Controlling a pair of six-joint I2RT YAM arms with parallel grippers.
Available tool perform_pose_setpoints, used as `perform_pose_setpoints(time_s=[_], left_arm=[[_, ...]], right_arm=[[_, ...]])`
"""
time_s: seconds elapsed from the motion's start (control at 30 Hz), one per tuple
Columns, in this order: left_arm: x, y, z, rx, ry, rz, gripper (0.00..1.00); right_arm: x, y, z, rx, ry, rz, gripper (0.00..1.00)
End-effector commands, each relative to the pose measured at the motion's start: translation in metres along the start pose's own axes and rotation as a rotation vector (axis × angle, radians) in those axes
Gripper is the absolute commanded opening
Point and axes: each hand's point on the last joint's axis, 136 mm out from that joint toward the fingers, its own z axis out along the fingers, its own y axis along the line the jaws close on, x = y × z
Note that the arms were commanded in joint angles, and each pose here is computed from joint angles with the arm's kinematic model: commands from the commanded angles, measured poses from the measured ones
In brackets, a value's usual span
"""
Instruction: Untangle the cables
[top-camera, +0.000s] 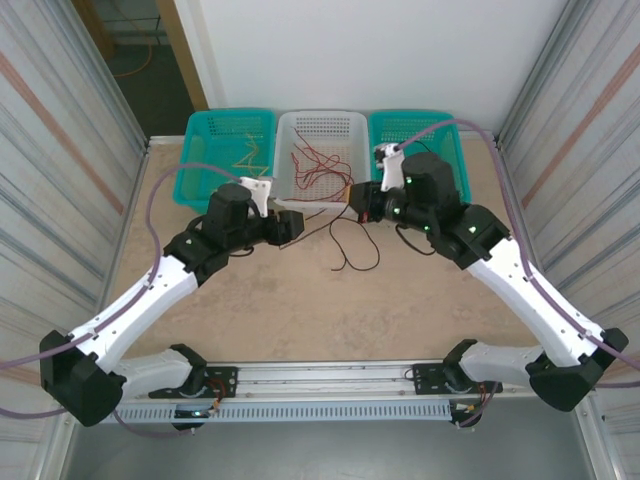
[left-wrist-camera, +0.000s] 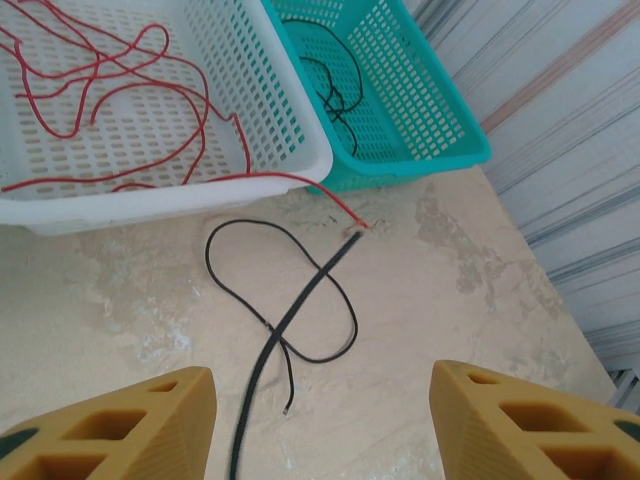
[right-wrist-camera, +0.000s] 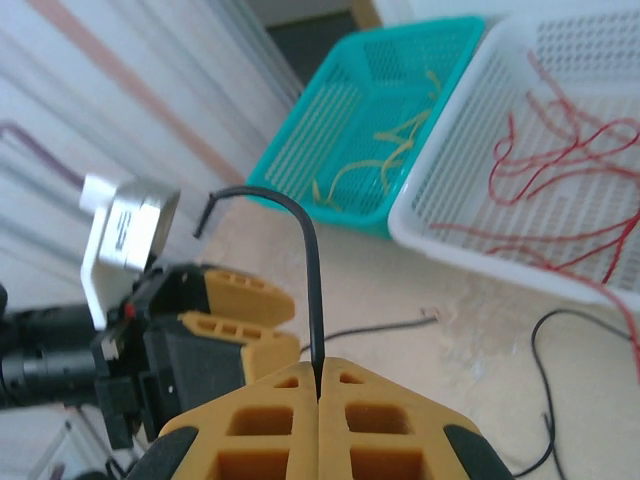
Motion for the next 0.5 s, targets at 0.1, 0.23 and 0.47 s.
perform_pose_setpoints(time_s=[0.1,0.23,0.47], left_arm=[[-0.022,-0.02,-0.004,0.06,-0.061,0.033,0.59],[-0.018,-0.019,-0.002,0.05,-0.053,0.039,0.58],[-0.007,-0.014,0.005,0.032,-0.017,0.032,0.57]], right_arm=[[-0.049,-0.005,-0.027,-0.011,-0.139,0.024,0.0],[-0.059,-0.013,-0.028,-0.001,-0.161,0.044,0.0],[-0.096,-0.044,-0.036,0.103,-0.236,0.069,0.0]])
